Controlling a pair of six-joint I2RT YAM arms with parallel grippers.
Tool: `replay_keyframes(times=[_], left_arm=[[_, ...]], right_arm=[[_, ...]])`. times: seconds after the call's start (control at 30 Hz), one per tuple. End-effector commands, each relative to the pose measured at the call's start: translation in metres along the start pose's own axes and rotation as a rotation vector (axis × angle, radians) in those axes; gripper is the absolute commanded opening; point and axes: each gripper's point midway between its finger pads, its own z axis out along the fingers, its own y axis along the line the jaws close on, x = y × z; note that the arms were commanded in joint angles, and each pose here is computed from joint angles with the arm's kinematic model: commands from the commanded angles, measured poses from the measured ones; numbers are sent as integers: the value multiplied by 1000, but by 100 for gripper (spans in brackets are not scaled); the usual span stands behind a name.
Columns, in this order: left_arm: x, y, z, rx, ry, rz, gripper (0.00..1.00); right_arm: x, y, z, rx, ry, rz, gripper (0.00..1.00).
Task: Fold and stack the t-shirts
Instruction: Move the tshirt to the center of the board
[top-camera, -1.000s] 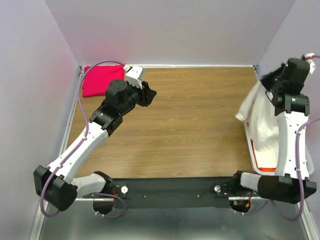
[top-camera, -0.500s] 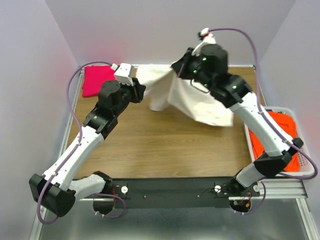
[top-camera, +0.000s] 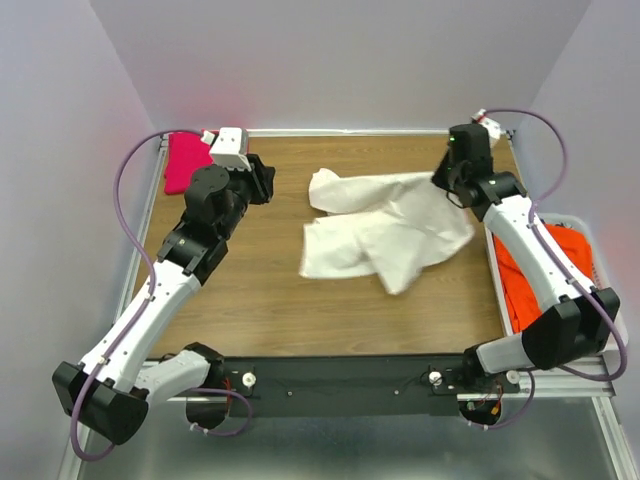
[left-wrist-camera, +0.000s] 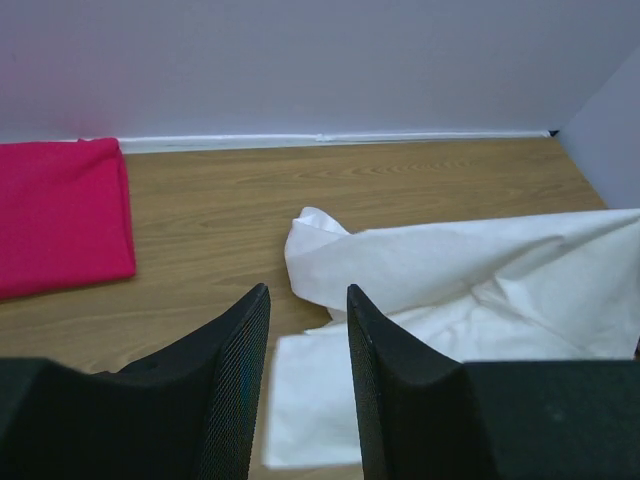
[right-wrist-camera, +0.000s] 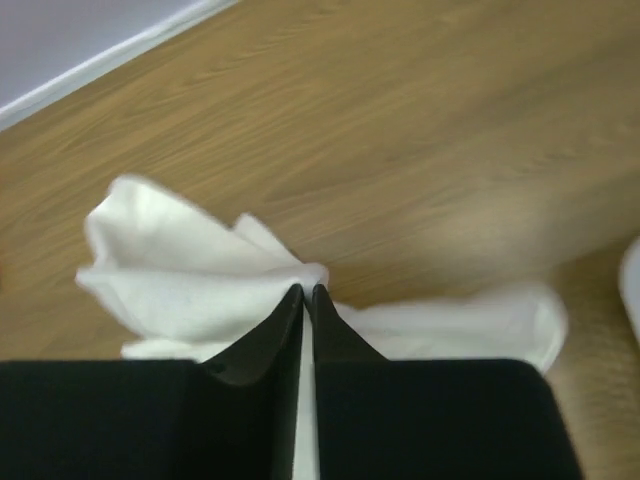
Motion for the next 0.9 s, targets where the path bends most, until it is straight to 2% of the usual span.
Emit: replay_keyframes(times=[0.0, 0.07, 0.1, 0.13, 0.2, 0.37, 0.4, 0.43, 0.5, 0.57, 0.6, 0.73, 0.8, 0.83, 0.87], left_arm=[[11, -5, 8, 32, 27, -22, 45], [18, -9, 11, 52, 52, -28, 45], [23, -10, 13, 60, 67, -33, 45], [25, -11, 14, 64, 71, -38, 45], [35, -12, 17, 70, 97, -55, 45], [75, -24, 22, 133, 197, -132, 44], [73, -26, 24, 135, 185, -153, 45], [93, -28, 25, 156, 232, -175, 43], [120, -34, 33, 177, 280, -251, 42], [134, -34, 44, 165, 295, -306, 42], [156, -29, 54, 124, 336, -341, 41], [194, -23, 87, 55, 388, -380, 43], [200, -27, 104, 57, 397, -400, 45], [225, -30, 109, 71, 461, -405, 45], [230, -39, 113, 98, 471, -410, 46]], right_arm=[[14, -64, 37, 140, 60, 40, 21], [21, -71, 46, 168, 84, 21, 35], [31, -67, 45, 135, 120, 33, 50], [34, -64, 42, 116, 127, 38, 57], [46, -61, 34, 90, 135, 57, 62], [103, -60, 12, 111, 180, 38, 62], [113, -62, 10, 119, 189, 38, 62], [136, -71, 7, 135, 218, 25, 62], [154, -72, 9, 124, 242, 44, 61], [180, -78, 12, 138, 298, 38, 60], [185, -75, 15, 131, 303, 37, 60], [215, -45, 13, 57, 351, -7, 60], [227, -38, 16, 64, 366, -25, 61], [233, -32, 15, 58, 373, -44, 62], [236, -31, 15, 64, 376, -48, 65]])
